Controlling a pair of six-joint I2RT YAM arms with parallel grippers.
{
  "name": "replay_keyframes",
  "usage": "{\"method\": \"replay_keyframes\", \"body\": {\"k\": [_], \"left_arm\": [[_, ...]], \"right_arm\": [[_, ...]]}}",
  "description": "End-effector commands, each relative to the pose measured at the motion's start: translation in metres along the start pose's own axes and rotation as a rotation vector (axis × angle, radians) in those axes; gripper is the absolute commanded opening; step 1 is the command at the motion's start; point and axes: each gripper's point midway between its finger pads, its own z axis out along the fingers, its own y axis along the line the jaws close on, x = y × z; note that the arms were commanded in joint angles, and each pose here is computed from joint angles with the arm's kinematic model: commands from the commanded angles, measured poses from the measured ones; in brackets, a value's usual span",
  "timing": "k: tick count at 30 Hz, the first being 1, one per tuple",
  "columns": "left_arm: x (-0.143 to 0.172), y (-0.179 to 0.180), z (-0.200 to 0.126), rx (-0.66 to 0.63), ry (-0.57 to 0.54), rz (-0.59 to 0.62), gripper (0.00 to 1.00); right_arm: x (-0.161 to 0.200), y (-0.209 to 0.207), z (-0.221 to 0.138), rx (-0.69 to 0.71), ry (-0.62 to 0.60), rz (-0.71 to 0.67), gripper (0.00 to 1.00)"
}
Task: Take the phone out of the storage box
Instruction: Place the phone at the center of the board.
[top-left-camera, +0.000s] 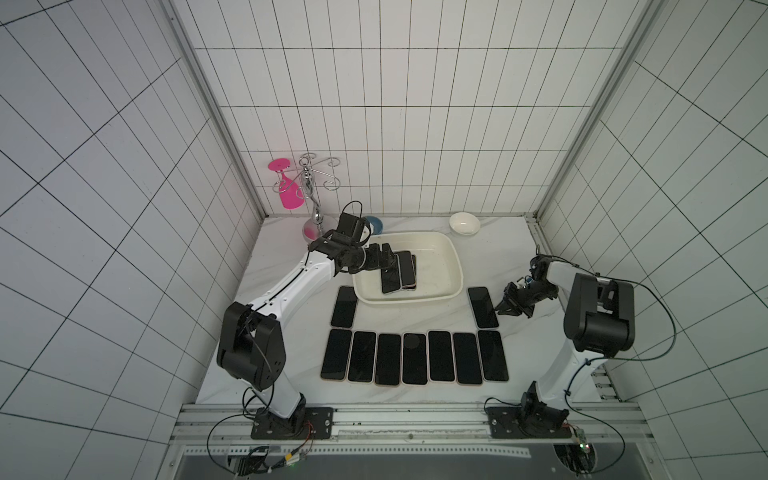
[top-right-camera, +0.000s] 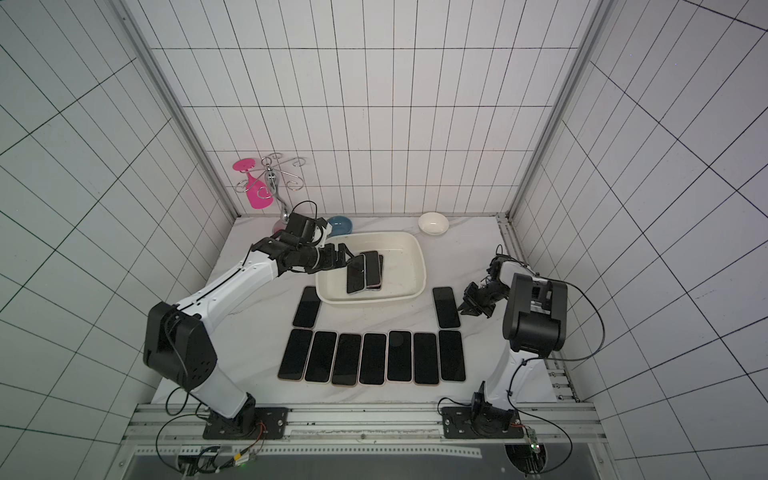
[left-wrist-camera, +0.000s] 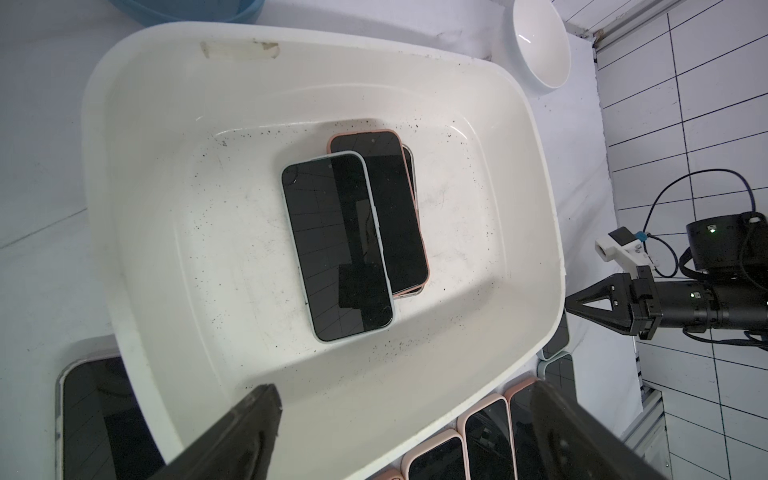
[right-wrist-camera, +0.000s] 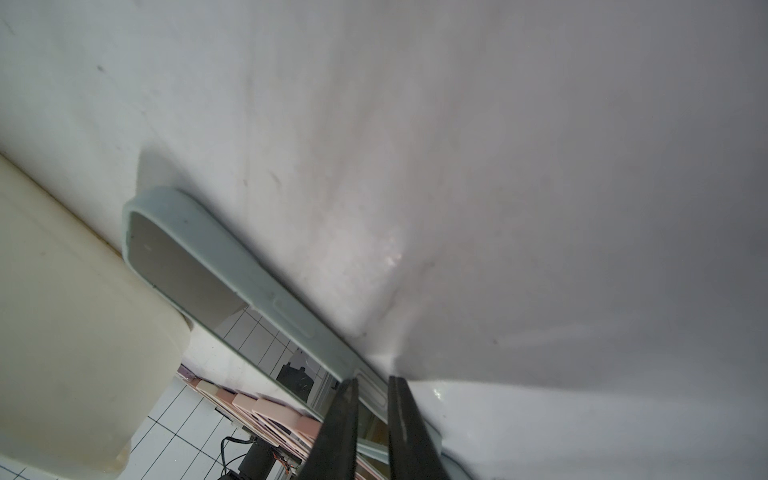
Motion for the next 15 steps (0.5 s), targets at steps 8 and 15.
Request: {"method": "replay_keyframes", "body": {"k": [8,15], "left_arm": [[-0.006,-0.004,-0.002,-0.010,-0.034,0.002,0.98],[-0.013,0.011,0.027,-0.310,-0.009,0.087,0.98]], "right_arm": [[-0.002,-0.013,-0.019,0.000,-0.064,0.077,0.15],[-0.015,0.043,-0.082,-0.104,-0.255,-0.118,0.39]]}}
